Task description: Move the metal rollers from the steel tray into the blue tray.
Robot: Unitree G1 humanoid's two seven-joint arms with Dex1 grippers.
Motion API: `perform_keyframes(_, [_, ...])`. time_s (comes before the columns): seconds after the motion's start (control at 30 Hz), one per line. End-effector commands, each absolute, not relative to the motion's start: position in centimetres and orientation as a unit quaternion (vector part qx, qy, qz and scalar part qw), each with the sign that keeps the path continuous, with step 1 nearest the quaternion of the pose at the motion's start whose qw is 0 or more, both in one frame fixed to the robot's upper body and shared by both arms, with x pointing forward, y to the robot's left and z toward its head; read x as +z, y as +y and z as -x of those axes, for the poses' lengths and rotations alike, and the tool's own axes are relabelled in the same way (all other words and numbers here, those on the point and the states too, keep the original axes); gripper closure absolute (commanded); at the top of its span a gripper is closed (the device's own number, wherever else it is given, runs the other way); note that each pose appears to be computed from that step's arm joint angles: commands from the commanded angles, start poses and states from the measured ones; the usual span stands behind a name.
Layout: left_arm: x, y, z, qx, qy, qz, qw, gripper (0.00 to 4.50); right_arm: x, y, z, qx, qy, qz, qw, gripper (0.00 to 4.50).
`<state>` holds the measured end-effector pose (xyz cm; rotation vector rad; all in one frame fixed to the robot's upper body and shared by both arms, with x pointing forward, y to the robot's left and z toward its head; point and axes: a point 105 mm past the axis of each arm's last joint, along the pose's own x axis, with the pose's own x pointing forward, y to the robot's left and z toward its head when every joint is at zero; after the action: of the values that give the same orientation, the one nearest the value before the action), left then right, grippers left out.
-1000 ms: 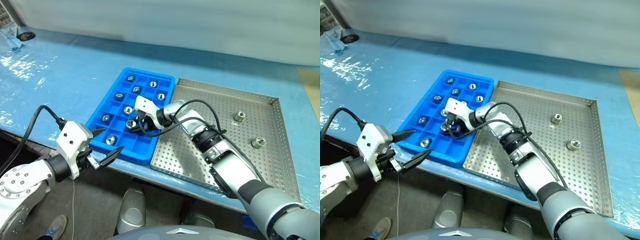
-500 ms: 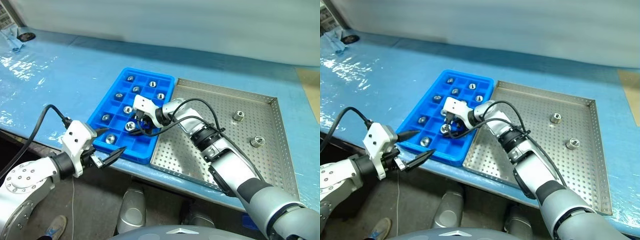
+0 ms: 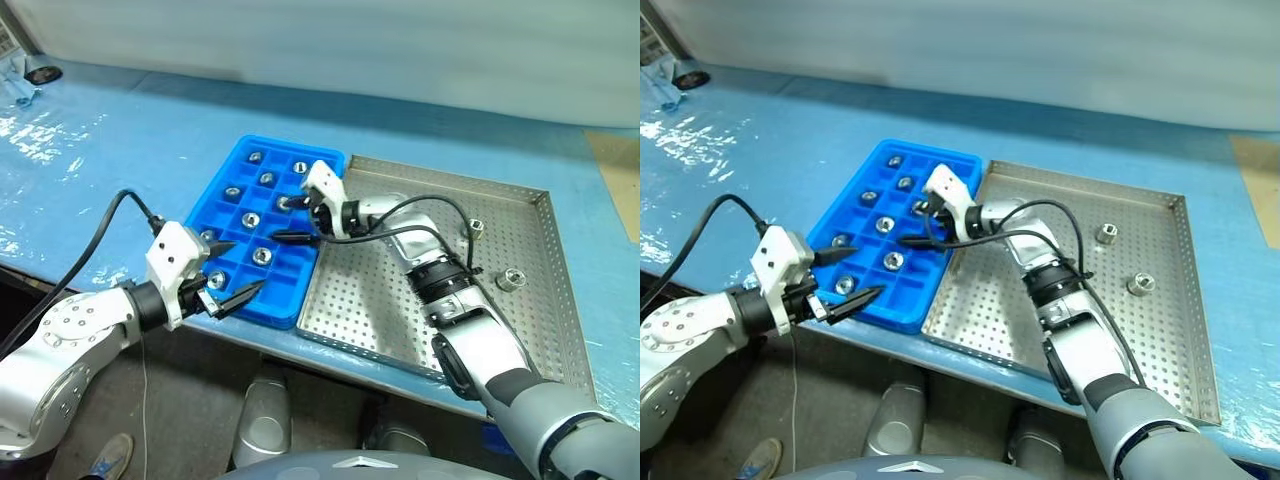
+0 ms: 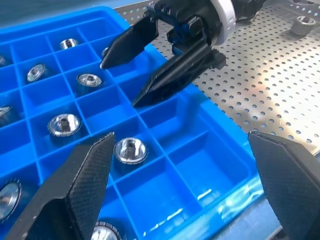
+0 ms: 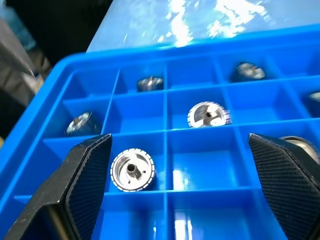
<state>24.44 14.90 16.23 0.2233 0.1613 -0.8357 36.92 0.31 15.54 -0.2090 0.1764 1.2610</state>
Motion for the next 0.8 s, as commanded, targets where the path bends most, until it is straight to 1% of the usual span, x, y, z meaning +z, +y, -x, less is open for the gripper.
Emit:
perform_keyframes(0.03, [16.6, 14.2, -25.4, -0.423, 0.060, -0.112, 0.897, 0.00, 18.4, -2.2, -37.3, 0.560, 0.034, 0.074, 0.825, 0.05])
perform_keyframes(0.3, [16.5, 12.2, -27.7, -0.476, 0.045, -0.105, 0.872, 0.00, 19.6, -8.1, -37.5, 0.474, 0.017, 0.059, 0.879, 0.05])
perform_keyframes(0.47, [16.4, 11.1, -28.7, -0.506, 0.042, -0.101, 0.856, 0.00, 19.3, -10.5, -36.5, 0.442, 0.028, 0.063, 0.894, 0.05])
perform_keyframes(0.67, [16.0, 9.7, -29.4, -0.548, 0.043, -0.105, 0.829, 0.00, 19.4, -13.1, -35.3, 0.407, 0.042, 0.070, 0.910, 0.05])
perform_keyframes(0.73, [16.1, 9.2, -29.7, -0.558, 0.040, -0.105, 0.822, 0.00, 19.1, -14.3, -35.1, 0.385, 0.054, 0.080, 0.918, 0.05])
perform_keyframes(0.8, [16.2, 8.9, -30.1, -0.566, 0.036, -0.105, 0.817, 0.00, 18.5, -16.0, -35.3, 0.345, 0.077, 0.094, 0.931, 0.05])
